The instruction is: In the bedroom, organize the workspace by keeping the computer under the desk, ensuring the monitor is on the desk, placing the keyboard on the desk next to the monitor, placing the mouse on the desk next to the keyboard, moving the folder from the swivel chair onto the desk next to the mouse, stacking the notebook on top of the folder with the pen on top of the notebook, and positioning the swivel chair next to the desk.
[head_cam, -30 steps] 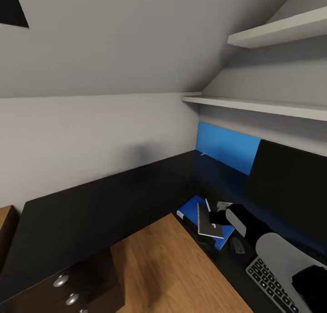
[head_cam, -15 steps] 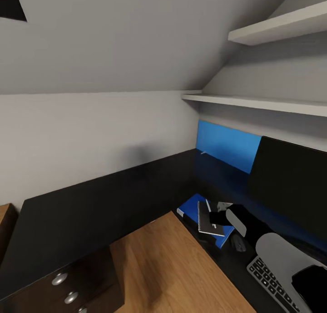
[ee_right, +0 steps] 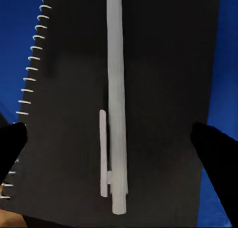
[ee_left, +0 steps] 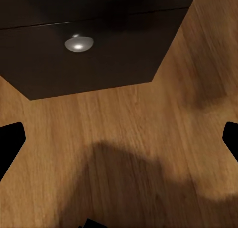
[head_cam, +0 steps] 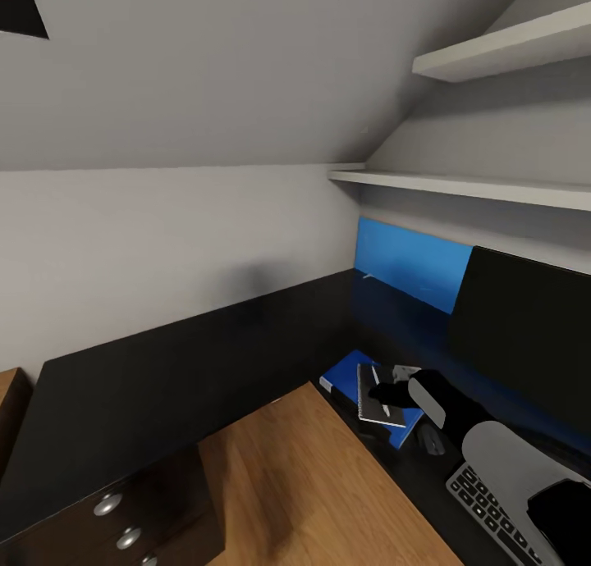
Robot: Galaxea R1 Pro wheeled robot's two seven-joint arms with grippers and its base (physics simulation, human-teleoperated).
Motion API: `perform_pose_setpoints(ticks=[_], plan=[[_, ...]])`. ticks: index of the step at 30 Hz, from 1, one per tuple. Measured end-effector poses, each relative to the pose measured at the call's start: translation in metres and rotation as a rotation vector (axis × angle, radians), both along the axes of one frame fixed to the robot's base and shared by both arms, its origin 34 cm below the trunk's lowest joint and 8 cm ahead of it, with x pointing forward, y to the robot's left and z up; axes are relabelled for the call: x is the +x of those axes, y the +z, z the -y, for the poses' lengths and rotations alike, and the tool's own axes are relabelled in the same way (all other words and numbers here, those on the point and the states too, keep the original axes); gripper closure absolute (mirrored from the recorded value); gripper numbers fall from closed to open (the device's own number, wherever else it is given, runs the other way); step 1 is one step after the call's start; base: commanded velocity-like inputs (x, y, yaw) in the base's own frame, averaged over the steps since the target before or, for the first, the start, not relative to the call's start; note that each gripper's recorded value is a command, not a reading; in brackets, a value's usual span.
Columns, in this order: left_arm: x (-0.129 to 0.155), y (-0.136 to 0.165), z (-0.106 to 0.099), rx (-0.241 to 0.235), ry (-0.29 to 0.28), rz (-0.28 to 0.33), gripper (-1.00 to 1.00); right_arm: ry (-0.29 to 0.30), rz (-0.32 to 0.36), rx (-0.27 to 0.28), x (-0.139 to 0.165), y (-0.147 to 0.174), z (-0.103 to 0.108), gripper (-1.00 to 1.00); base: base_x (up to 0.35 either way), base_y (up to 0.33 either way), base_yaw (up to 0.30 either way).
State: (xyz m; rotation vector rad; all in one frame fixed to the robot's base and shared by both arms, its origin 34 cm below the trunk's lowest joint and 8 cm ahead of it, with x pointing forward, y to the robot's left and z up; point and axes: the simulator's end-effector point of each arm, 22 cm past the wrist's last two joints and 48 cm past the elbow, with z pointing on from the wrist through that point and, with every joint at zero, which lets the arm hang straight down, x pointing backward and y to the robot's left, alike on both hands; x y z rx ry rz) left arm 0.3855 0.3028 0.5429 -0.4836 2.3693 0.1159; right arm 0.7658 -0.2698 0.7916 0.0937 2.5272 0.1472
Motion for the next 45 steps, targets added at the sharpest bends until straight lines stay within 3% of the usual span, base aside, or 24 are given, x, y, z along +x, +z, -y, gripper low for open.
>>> perform_pose_setpoints(ticks=[14, 19, 25, 32, 45], plan=[[0.000, 0.009, 0.003, -0.005, -0.012, 0.001, -1.00, 0.003, 0.006, 0.017, 0.001, 0.012, -0.002, -1.00, 0.000, 0.000, 0.000], [0.000, 0.017, 0.003, -0.005, -0.014, 0.003, -1.00, 0.020, 0.015, 0.060, 0.002, 0.023, -0.004, -1.00, 0.000, 0.000, 0.000], [0.000, 0.026, 0.002, -0.003, -0.013, 0.003, -1.00, 0.069, 0.065, 0.117, 0.011, 0.052, -0.023, -1.00, 0.000, 0.000, 0.019], [-0.001, 0.036, 0.001, -0.001, -0.014, 0.003, -1.00, 0.104, 0.132, 0.140, 0.022, 0.082, -0.043, -1.00, 0.000, 0.000, 0.202], [-0.001, 0.042, 0.001, 0.000, -0.019, 0.003, -1.00, 0.109, 0.225, 0.158, 0.027, 0.089, -0.073, -1.00, 0.000, 0.000, 0.276]])
